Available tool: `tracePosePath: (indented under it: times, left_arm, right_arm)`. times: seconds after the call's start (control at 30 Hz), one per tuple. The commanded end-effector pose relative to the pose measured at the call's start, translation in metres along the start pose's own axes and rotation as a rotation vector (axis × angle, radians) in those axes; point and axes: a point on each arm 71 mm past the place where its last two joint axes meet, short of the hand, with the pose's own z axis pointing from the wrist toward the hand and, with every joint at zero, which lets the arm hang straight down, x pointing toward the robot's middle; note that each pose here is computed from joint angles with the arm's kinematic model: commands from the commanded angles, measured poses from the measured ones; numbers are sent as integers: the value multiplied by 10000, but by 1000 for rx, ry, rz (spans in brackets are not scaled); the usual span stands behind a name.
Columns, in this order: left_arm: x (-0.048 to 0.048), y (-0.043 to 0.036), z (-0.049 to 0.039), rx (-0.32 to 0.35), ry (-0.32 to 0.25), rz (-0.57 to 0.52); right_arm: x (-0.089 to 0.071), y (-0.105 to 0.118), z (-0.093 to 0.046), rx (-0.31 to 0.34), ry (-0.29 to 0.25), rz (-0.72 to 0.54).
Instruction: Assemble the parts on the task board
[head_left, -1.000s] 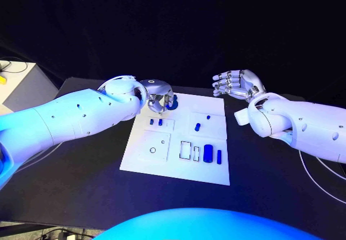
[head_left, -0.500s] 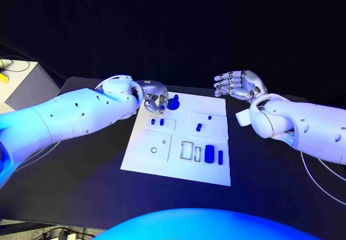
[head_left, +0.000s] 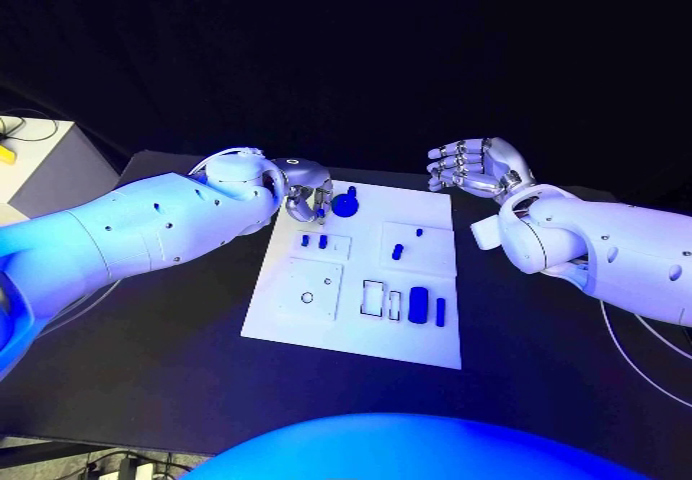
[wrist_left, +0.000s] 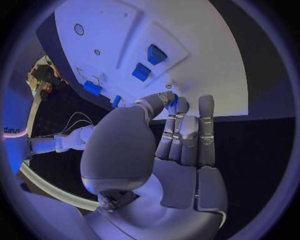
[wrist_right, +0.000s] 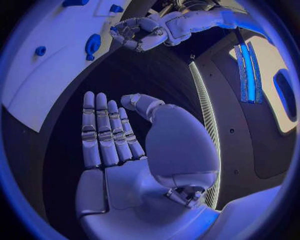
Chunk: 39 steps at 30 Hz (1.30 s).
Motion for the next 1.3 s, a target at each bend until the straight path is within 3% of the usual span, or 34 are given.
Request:
tracePosePath:
  times: [0.03, 1.3]
  left_arm:
    - [25, -5, 6, -4, 34, 6]
    - [58, -41, -14, 9, 74, -16]
  right_arm:
    - [16, 13, -2, -16, 18, 1]
    - [-21, 2, -14, -13, 9, -5]
